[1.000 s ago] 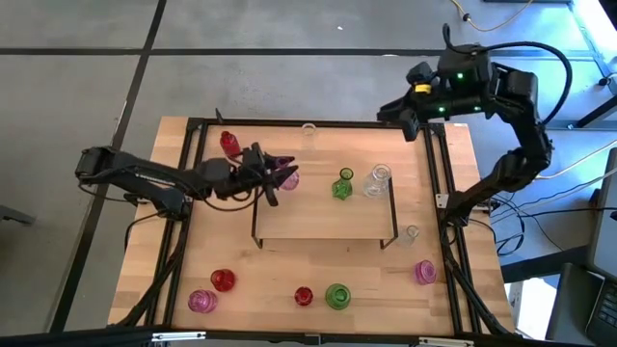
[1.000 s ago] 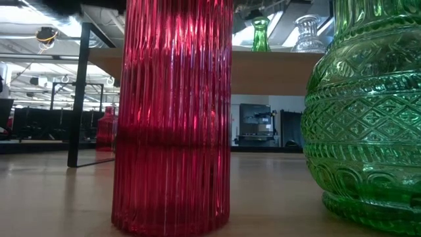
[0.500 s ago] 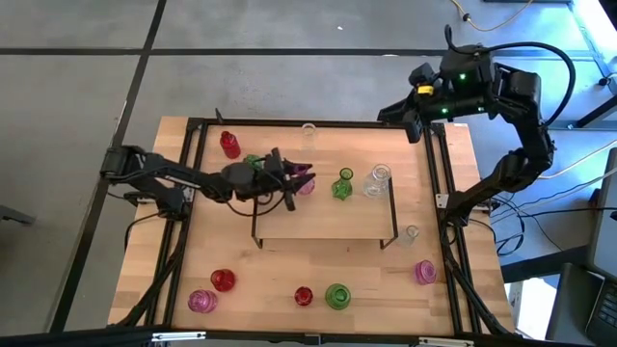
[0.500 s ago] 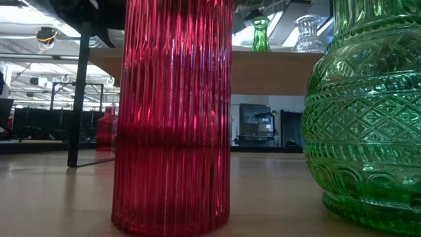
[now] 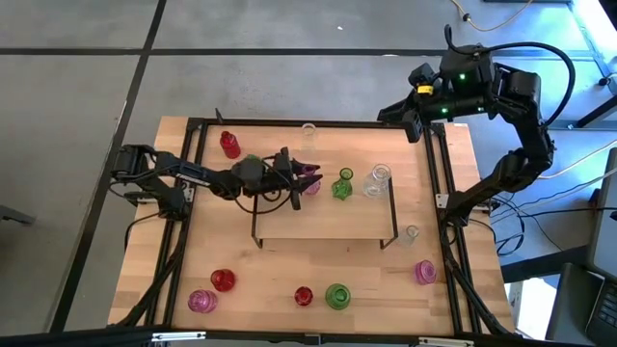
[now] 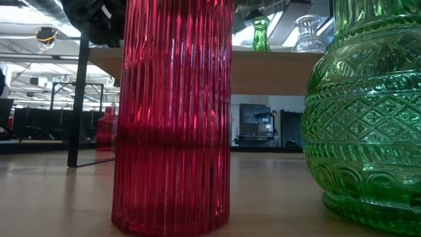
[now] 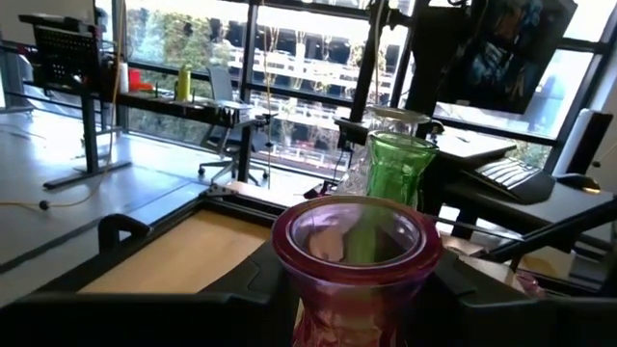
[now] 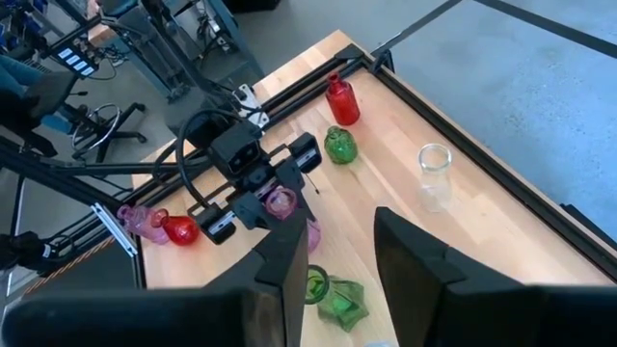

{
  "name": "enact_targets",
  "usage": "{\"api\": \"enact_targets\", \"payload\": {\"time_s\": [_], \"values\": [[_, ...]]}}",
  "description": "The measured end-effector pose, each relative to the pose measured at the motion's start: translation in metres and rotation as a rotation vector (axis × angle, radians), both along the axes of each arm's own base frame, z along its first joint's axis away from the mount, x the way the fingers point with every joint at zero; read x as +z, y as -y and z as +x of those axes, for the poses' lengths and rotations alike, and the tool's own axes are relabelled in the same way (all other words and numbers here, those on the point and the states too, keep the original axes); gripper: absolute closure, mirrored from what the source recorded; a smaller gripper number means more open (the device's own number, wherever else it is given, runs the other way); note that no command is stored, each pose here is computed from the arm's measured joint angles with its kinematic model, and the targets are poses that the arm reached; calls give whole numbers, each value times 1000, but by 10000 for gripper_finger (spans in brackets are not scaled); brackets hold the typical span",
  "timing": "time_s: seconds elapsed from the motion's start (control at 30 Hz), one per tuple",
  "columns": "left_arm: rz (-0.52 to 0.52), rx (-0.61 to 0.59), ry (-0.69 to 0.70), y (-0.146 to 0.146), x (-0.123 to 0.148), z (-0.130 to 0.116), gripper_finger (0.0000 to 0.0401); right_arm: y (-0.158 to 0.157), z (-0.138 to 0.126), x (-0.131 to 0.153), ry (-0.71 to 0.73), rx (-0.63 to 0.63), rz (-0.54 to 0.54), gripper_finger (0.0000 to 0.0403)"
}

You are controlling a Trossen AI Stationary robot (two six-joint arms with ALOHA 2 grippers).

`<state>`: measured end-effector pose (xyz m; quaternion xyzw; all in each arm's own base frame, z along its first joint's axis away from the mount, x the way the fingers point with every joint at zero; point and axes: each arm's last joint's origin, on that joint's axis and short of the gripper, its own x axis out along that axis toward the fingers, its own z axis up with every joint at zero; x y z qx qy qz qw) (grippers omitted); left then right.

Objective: Sort vases onto shelf
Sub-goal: Put the top violet vase on the shelf

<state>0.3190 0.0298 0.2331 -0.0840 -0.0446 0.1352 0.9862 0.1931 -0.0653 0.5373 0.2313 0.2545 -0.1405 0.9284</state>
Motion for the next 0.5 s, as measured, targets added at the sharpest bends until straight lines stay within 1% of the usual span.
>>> {"api": "enact_targets", "payload": {"time_s": [0.27, 0.5], "values": [[14, 2, -3, -5, 0, 0, 281, 0, 0, 0, 0, -2, -1, 292], [17, -20, -7, -8, 0, 0, 279, 0, 0, 0, 0, -2, -1, 292]]}}
